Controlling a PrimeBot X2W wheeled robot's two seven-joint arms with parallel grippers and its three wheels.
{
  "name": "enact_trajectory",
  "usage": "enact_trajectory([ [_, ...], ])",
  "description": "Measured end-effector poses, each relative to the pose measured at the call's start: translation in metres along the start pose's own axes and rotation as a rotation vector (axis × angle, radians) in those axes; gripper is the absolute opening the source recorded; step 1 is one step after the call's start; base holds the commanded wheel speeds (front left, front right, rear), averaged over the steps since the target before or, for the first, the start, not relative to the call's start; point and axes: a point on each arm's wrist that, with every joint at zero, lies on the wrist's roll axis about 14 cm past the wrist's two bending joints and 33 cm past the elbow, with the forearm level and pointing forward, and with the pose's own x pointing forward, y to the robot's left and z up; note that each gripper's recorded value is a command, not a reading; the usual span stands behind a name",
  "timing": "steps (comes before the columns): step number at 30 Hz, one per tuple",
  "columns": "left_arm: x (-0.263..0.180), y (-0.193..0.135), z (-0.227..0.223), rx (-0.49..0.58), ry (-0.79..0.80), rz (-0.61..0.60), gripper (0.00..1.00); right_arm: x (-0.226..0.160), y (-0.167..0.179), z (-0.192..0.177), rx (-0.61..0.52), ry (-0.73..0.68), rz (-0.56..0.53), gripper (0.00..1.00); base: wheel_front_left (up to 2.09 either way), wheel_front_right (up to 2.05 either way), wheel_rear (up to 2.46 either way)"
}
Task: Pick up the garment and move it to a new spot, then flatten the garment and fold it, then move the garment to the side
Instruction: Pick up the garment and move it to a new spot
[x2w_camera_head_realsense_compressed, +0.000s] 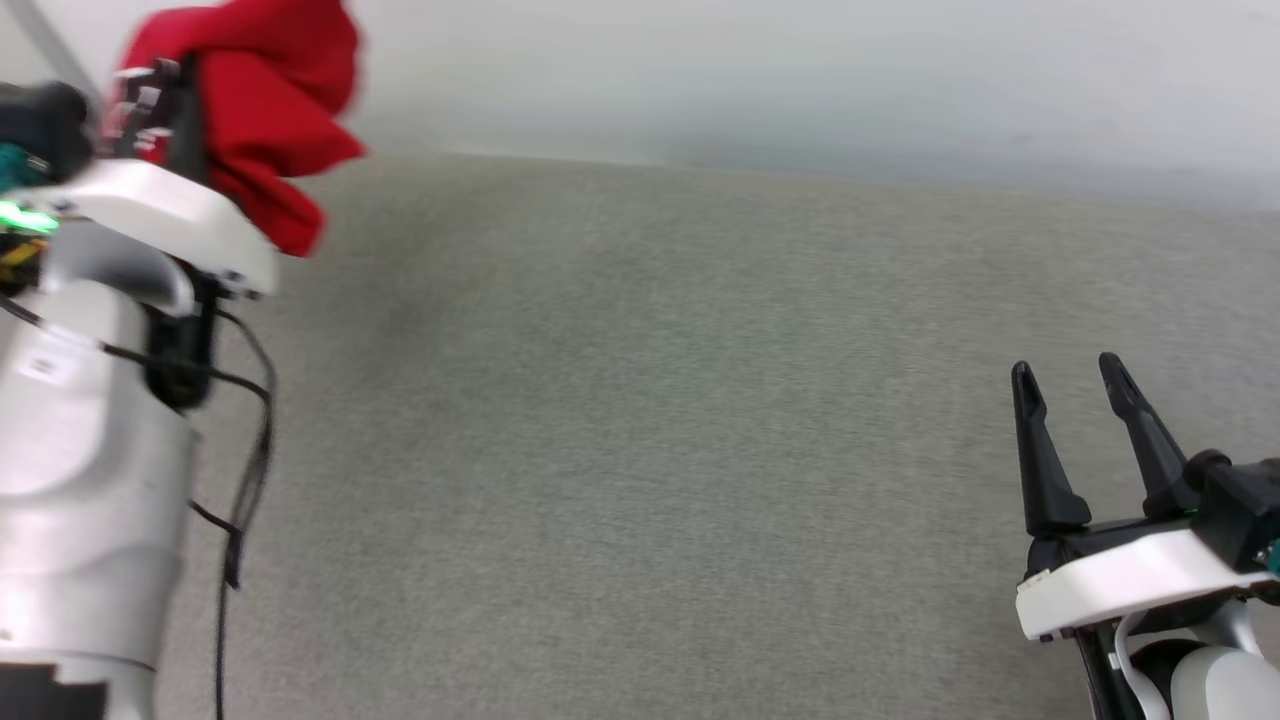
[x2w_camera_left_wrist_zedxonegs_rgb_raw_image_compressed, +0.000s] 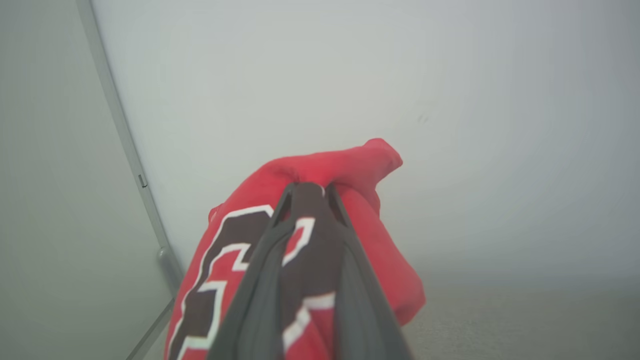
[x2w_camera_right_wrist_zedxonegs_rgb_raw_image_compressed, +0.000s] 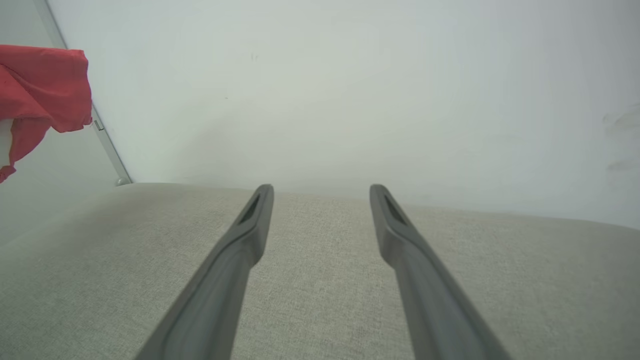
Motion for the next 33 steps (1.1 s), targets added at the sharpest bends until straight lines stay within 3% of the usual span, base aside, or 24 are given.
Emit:
enact_trajectory([
  [12,-0.033,-0.166,-0.019,-0.215,-0.026,-0.337,0.00,-0.046,-0.042,0.019,-0.026,-0.023,-0.146,1.00,0.00,0.00,0.00],
  [22,-0.117,-0.288,-0.068,-0.311,0.186,-0.662,0.00,-0.076,-0.065,0.026,-0.039,-0.027,-0.238,1.00,0.00,0.00,0.00],
  [27,-0.168,-0.317,-0.116,-0.306,0.373,-0.766,0.00,-0.076,-0.071,0.018,-0.024,-0.009,-0.255,1.00,0.00,0.00,0.00],
  [33,-0.211,-0.330,-0.159,-0.251,0.547,-0.866,0.00,-0.070,-0.073,0.006,-0.013,0.020,-0.256,1.00,0.00,0.00,0.00],
])
